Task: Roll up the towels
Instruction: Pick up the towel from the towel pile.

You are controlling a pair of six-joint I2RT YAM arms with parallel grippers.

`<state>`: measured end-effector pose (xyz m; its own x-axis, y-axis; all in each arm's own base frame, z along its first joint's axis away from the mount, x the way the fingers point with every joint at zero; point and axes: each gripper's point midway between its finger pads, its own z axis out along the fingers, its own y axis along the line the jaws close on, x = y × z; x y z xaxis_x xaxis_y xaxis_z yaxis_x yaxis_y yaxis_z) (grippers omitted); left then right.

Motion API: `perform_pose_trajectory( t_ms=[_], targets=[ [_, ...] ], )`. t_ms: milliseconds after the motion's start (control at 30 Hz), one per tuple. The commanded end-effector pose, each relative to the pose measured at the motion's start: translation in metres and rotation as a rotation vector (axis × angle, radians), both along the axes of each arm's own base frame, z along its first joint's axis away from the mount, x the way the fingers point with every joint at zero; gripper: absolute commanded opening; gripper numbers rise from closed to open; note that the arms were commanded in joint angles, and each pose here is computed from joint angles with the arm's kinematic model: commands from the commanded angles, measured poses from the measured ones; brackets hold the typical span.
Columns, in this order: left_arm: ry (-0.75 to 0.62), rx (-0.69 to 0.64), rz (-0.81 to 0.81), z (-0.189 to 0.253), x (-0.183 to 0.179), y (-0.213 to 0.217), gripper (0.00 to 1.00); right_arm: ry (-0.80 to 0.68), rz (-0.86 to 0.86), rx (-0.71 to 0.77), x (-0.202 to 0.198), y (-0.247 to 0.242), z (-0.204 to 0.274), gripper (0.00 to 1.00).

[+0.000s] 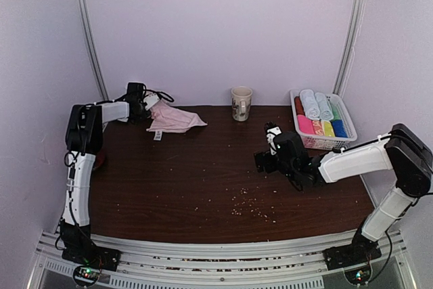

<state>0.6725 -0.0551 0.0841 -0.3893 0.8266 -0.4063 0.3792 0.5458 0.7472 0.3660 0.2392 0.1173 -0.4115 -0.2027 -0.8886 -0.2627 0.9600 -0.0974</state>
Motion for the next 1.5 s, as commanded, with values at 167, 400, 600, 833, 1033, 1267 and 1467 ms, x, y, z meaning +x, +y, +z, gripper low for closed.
perform_pose_trajectory(
  t_ms=[167,400,600,833,1033,1267,1467],
  targets=[
    [-0.002,-0.407,-0.146,0.132,-0.087,-0.049,0.0,-0.007,0.054,0.037,-0.002,0.01,0.01,1.0],
    [0.034,-0.542,-0.216,0.178,-0.163,-0.066,0.0,0.006,0.186,0.083,-0.013,0.034,0.017,1.0],
    [0.033,-0.464,-0.176,0.158,-0.161,-0.054,0.08,0.029,0.266,0.098,-0.018,0.058,0.018,1.0],
    [0.153,-0.42,-0.07,0.09,-0.098,-0.05,0.63,0.031,0.261,0.075,-0.018,0.062,0.014,1.0],
    [0.116,-0.336,0.002,0.057,-0.037,-0.038,0.74,0.045,0.259,0.044,-0.017,0.062,0.006,1.0],
    [0.045,-0.19,0.057,0.028,0.006,-0.006,0.77,0.065,0.25,-0.002,-0.016,0.06,-0.007,1.0],
    [0.001,-0.07,0.044,0.012,0.018,0.007,0.72,0.076,0.251,-0.008,-0.015,0.062,-0.012,1.0]
  ],
)
